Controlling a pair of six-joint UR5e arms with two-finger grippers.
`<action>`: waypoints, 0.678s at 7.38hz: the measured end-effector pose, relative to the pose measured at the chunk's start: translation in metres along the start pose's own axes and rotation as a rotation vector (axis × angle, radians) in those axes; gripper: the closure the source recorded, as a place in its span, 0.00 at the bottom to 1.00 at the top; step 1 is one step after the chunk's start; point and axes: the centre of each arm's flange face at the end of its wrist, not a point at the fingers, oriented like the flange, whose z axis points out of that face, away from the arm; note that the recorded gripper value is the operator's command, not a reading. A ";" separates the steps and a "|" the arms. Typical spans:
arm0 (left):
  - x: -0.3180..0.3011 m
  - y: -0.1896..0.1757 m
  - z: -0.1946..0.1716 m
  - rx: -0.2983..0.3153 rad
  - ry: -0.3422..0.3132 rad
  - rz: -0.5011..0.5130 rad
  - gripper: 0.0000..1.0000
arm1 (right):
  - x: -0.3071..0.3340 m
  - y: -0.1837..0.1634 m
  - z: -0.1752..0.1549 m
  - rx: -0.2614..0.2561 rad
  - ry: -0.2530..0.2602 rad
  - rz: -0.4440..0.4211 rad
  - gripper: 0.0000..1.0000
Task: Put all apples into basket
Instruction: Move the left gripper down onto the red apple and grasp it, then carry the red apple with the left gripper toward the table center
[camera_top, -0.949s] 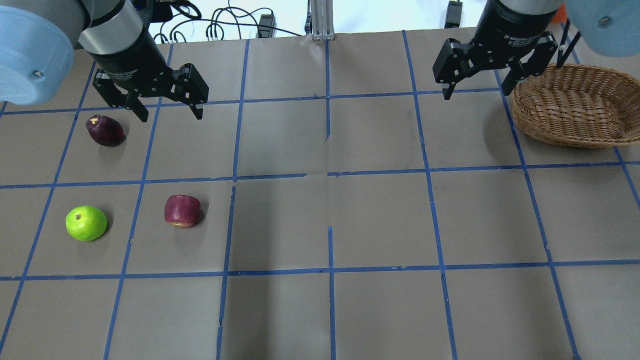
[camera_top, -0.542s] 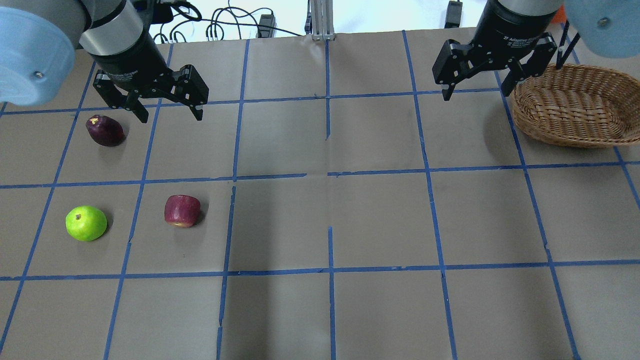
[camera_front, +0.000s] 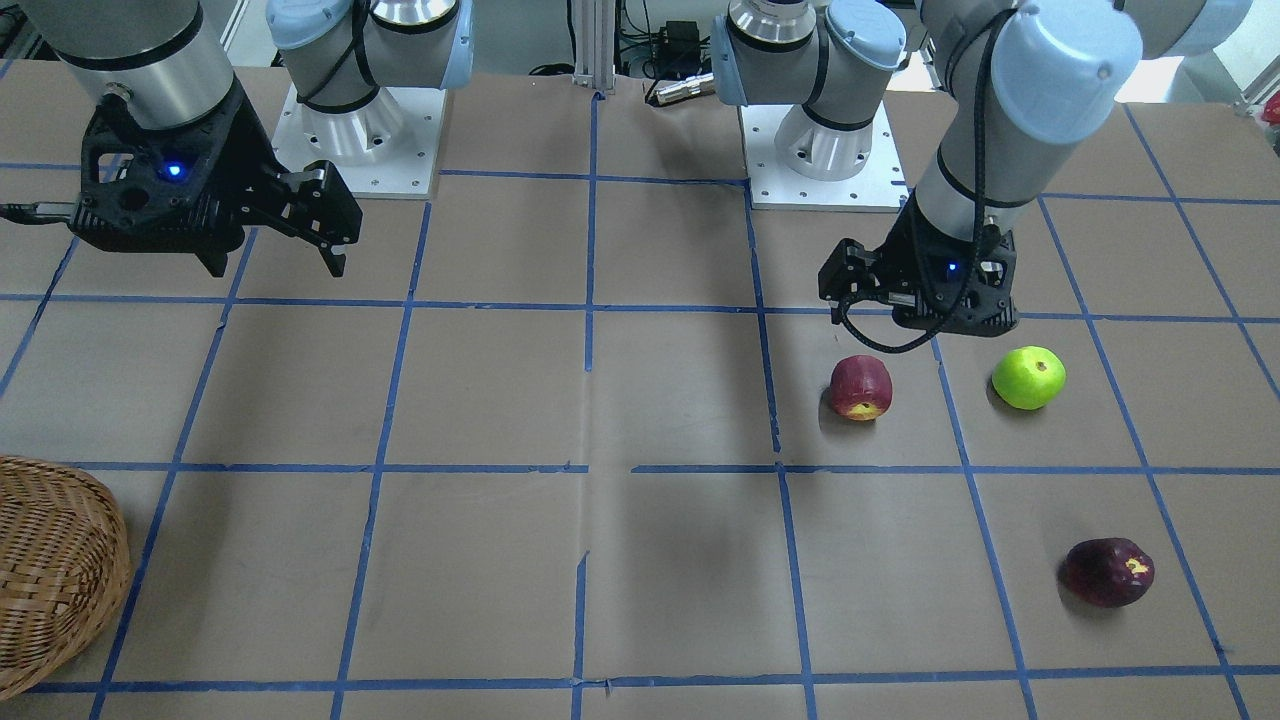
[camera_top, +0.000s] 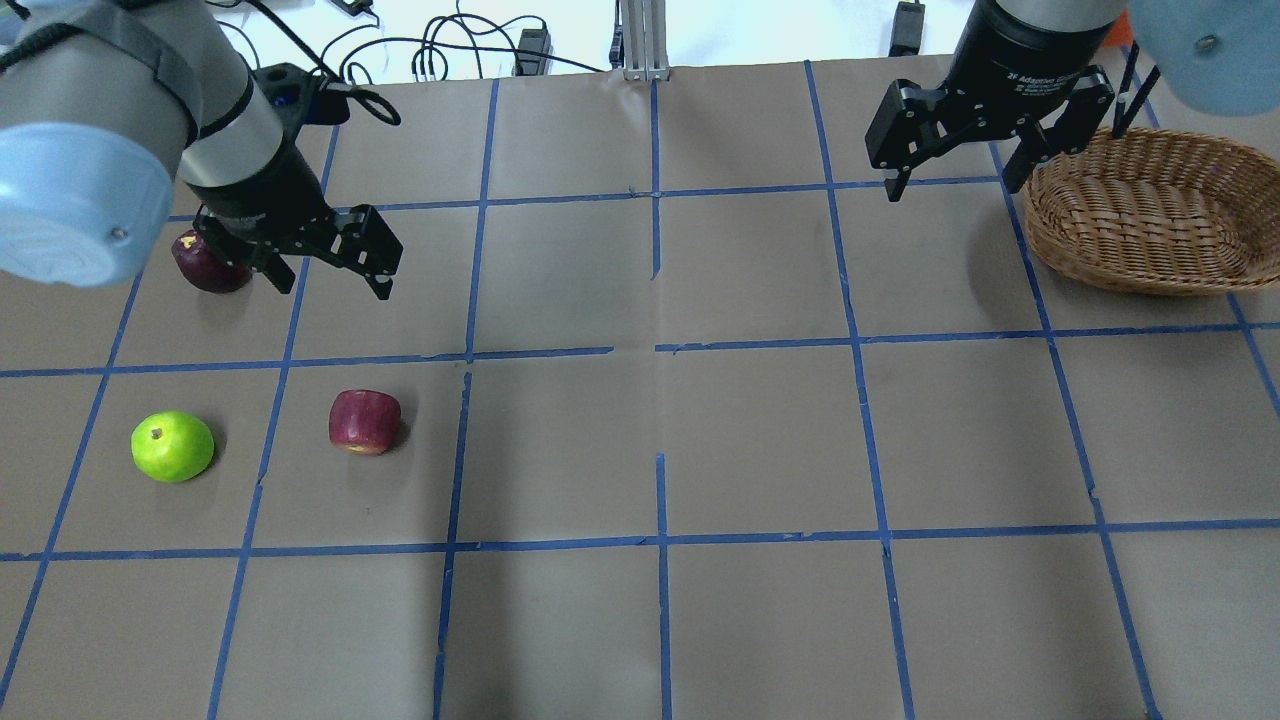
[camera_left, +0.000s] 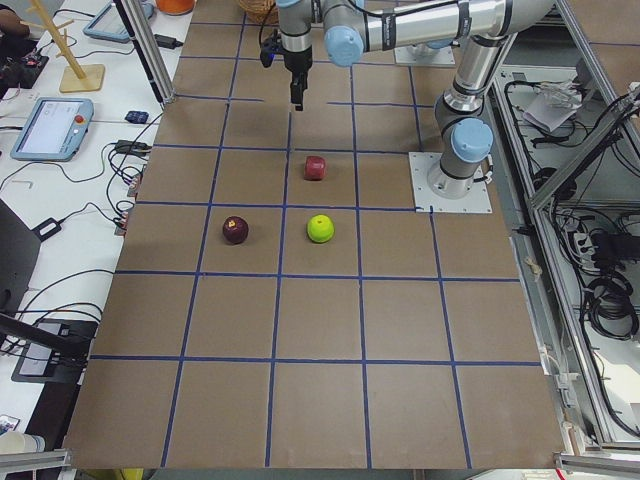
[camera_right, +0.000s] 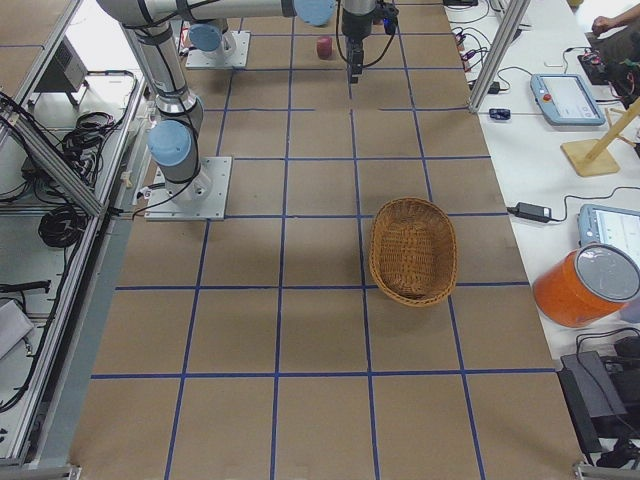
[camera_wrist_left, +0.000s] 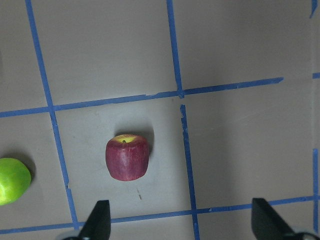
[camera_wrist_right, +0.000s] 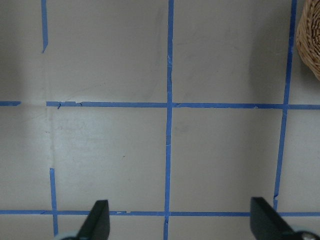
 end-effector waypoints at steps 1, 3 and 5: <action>-0.015 0.011 0.038 -0.004 0.002 -0.006 0.00 | 0.000 0.000 0.001 -0.002 0.000 0.000 0.00; -0.027 0.031 0.113 -0.021 -0.018 -0.011 0.00 | 0.000 0.000 0.002 -0.004 -0.002 0.000 0.00; -0.032 0.044 0.158 -0.049 -0.066 0.003 0.00 | 0.000 0.000 0.003 -0.004 -0.003 0.000 0.00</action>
